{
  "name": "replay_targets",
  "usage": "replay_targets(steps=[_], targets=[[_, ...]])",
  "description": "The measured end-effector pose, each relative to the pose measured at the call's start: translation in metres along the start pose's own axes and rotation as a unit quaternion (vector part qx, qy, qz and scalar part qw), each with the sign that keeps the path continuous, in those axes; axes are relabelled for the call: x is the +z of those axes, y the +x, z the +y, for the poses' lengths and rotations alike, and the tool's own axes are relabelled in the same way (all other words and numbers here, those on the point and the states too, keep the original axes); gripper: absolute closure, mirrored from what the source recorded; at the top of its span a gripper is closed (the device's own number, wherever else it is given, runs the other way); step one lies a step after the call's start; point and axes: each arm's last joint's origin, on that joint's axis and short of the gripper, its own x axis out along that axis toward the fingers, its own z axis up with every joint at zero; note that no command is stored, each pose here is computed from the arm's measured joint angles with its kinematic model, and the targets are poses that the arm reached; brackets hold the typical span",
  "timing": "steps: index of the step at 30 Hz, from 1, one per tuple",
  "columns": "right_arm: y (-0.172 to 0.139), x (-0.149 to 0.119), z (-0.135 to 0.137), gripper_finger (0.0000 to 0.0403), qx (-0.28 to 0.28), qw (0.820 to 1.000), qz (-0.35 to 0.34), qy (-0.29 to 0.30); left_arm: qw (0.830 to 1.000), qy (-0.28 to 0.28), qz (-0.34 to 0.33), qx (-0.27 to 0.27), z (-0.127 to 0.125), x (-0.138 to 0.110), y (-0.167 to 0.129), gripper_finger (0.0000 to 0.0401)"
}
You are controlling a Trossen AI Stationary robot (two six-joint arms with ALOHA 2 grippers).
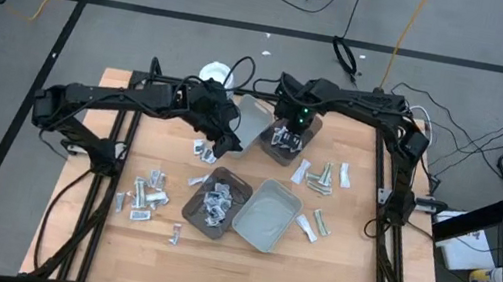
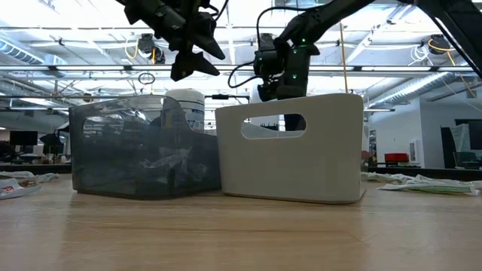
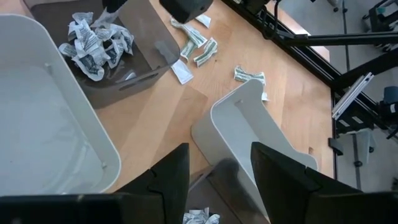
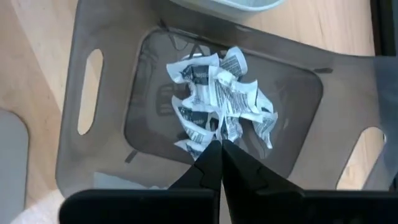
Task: Pick & Place First Aid Supplies
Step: Put the black towelette pack into the top black bin
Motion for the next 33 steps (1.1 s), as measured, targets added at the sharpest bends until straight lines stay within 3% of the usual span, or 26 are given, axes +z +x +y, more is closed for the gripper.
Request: replay_targets(steps=[6, 18, 24, 29, 33], targets=[[0.0, 0.003, -0.001, 0.0366, -0.017, 1.0, -0.014, -0.002, 1.0, 0.0, 0.0, 0.0, 0.0, 0.0, 0.0, 0.0226], [-0.003, 0.003, 0.003, 0.0159, -0.016, 1.0, -0.021, 0.009, 1.0, -0.018, 0.004, 0.003, 0.001, -0.001, 0.0, 0.0226], [-0.003, 0.003, 0.003, 0.0125, -0.016, 0.999, -0.02, 0.027, 0.99, -0.131, 0.032, 0.032, 0.012, -0.006, -0.004, 0.0226], [-0.003, 0.003, 0.003, 0.0127, -0.016, 0.999, -0.02, 0.024, 0.964, -0.246, 0.069, 0.078, 0.026, -0.014, -0.01, 0.0226], [-0.003, 0.003, 0.003, 0.0132, -0.016, 1.0, -0.02, 0.018, 0.943, -0.297, 0.09, 0.119, 0.035, -0.02, -0.015, 0.0226]])
